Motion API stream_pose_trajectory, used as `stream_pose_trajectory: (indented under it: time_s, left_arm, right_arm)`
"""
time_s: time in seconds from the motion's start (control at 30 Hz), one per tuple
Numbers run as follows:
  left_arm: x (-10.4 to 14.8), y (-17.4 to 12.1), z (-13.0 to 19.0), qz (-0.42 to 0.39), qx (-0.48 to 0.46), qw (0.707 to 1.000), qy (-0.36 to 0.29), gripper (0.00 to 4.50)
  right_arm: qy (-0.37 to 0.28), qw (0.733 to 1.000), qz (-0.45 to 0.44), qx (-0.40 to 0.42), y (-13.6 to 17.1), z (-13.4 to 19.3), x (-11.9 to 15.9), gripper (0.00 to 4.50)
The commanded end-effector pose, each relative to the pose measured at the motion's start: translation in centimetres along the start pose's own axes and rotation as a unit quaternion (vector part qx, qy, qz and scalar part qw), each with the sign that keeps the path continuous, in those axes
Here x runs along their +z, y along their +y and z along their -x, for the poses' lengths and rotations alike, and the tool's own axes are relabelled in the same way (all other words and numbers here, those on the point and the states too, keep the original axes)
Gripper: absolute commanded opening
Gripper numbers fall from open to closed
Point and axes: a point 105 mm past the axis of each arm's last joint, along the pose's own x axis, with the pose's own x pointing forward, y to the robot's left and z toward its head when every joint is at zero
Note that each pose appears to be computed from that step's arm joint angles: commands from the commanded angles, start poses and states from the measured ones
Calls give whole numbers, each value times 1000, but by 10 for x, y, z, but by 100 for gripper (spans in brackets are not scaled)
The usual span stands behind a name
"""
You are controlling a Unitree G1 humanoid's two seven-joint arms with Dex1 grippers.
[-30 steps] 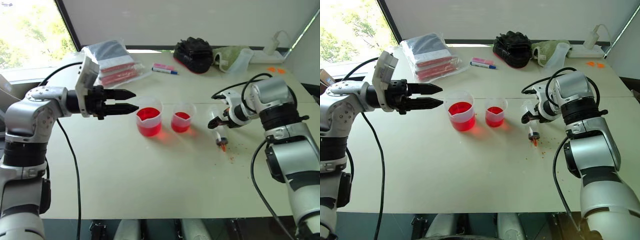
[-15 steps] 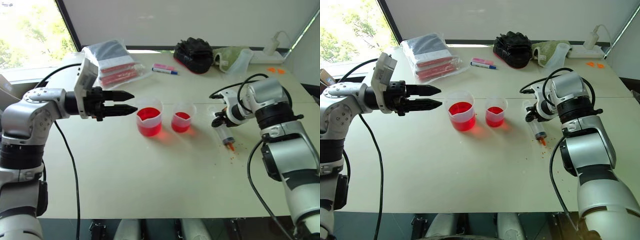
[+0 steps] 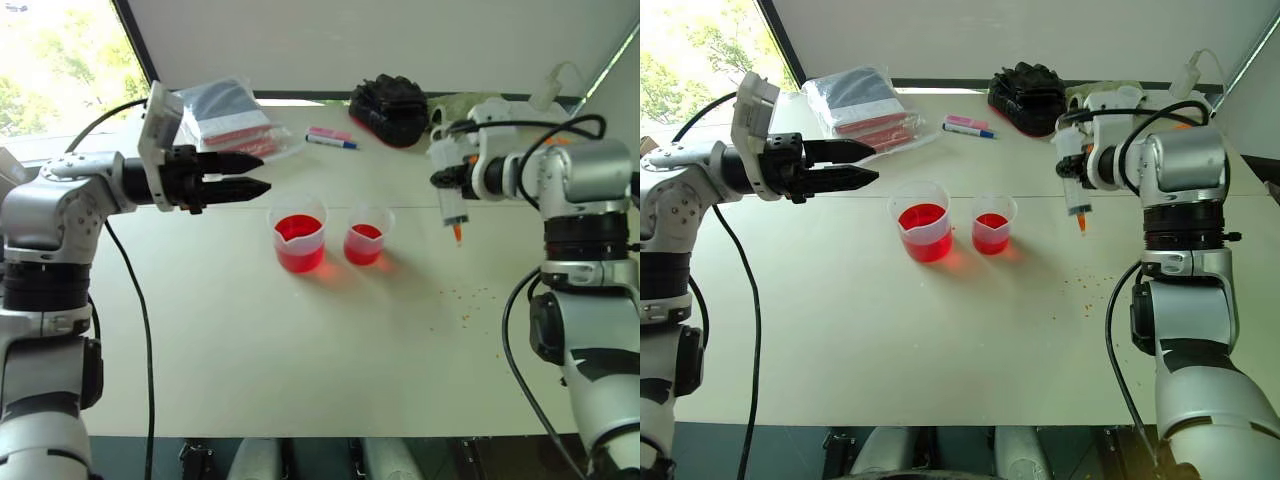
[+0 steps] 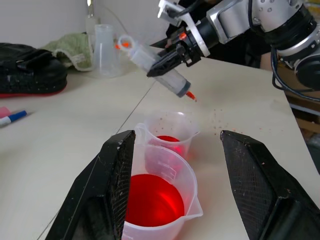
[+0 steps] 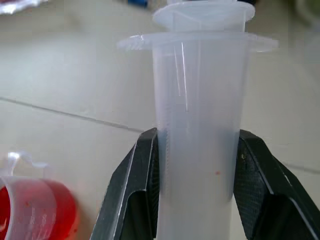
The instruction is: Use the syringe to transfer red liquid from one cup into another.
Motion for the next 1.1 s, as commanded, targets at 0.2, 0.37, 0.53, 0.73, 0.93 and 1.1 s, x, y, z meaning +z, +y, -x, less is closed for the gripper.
stream_pose_trajectory:
  time_s: [0.2, 0.37, 0.53, 0.73, 0.93, 1.1]
  left_arm:
    - [53, 15, 6, -42, 16, 997, -57, 283]
    - [80, 16, 14, -50, 26, 995, -84, 283]
    - [93, 10, 26, -48, 34, 994, -91, 283]
    - [94, 5, 26, -45, 37, 995, -85, 283]
    - [94, 3, 23, -43, 38, 995, -82, 283]
    - [90, 1, 23, -37, 37, 996, -78, 283]
  right_arm:
    - [-307, 932, 85, 174, 111, 46, 78, 137]
    - [-382, 881, 73, 269, 164, 51, 83, 137]
    - [-408, 853, 33, 324, 194, 48, 76, 137]
    - [-407, 850, 7, 334, 209, 32, 60, 137]
    - [-388, 856, -7, 343, 221, 19, 37, 137]
    - [-371, 866, 1, 334, 227, 7, 15, 137]
